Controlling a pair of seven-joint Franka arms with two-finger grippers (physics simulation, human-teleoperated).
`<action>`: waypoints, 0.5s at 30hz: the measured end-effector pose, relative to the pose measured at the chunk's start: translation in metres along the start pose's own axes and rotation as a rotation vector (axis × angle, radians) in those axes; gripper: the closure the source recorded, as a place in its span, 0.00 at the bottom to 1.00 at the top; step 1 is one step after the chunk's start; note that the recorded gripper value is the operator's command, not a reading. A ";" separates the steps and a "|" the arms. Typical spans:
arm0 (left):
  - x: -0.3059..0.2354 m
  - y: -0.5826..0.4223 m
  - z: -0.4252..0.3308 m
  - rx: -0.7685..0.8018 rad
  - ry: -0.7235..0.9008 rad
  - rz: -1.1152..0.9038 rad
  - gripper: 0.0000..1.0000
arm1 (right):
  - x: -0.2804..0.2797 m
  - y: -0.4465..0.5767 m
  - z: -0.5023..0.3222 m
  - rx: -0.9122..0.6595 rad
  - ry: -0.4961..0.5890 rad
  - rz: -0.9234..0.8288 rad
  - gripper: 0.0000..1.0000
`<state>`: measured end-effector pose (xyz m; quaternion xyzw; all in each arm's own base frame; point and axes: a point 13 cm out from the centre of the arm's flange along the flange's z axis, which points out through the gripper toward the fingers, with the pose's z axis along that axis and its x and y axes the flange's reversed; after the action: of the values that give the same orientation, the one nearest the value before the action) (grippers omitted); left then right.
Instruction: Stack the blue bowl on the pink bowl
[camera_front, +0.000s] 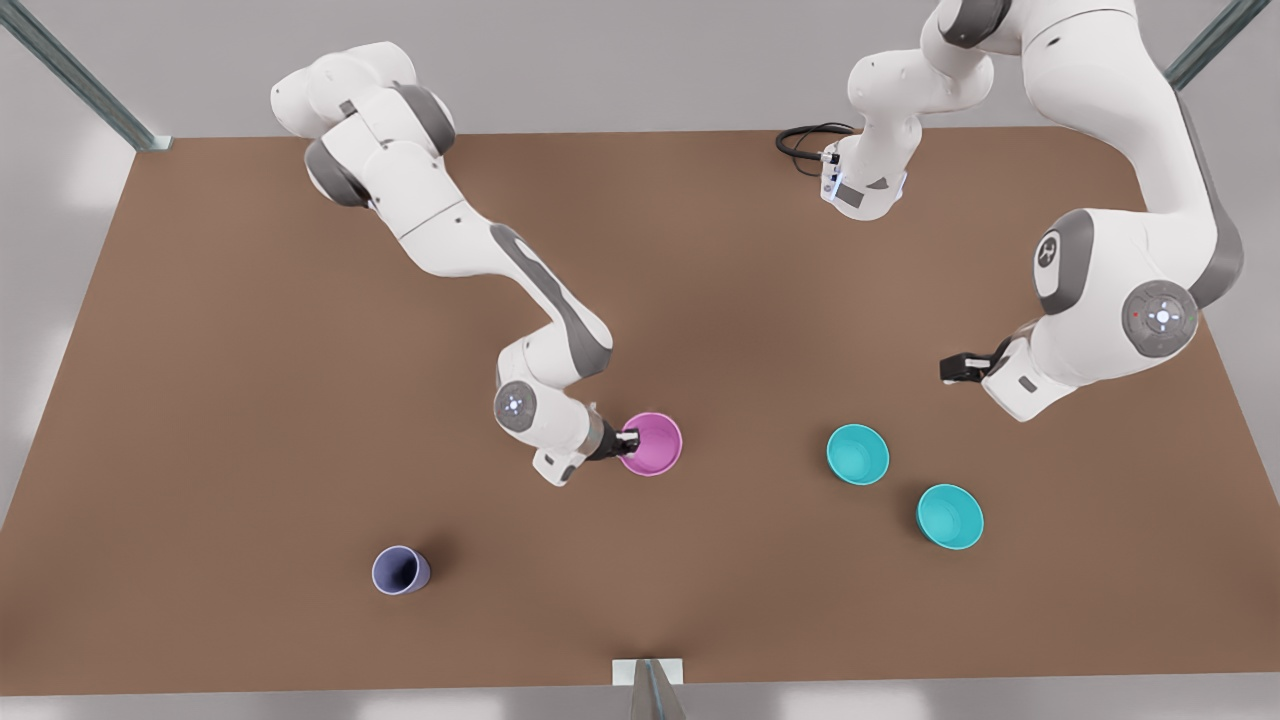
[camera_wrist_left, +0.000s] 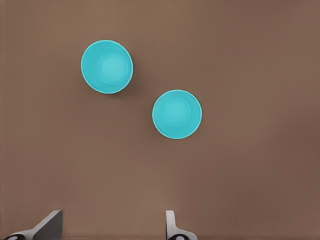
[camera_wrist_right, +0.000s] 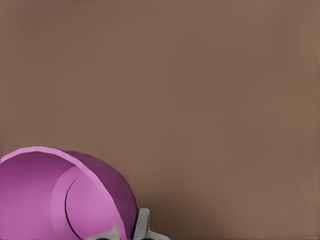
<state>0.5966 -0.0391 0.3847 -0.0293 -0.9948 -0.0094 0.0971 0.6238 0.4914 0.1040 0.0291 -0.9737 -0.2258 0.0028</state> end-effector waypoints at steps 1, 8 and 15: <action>0.001 0.002 0.002 -0.005 0.004 -0.006 0.00 | -0.002 -0.002 0.004 0.002 -0.004 0.035 0.79; -0.005 0.000 0.024 0.005 0.044 -0.012 0.00 | -0.009 -0.006 0.013 0.001 -0.029 0.228 0.00; -0.067 -0.008 0.161 0.039 0.105 -0.005 0.00 | -0.045 -0.012 -0.087 -0.019 -0.114 0.371 0.00</action>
<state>0.6310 -0.0465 0.2135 -0.0243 -0.9884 0.0080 0.1495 0.6705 0.4450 0.1773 -0.1638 -0.9588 -0.2318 -0.0102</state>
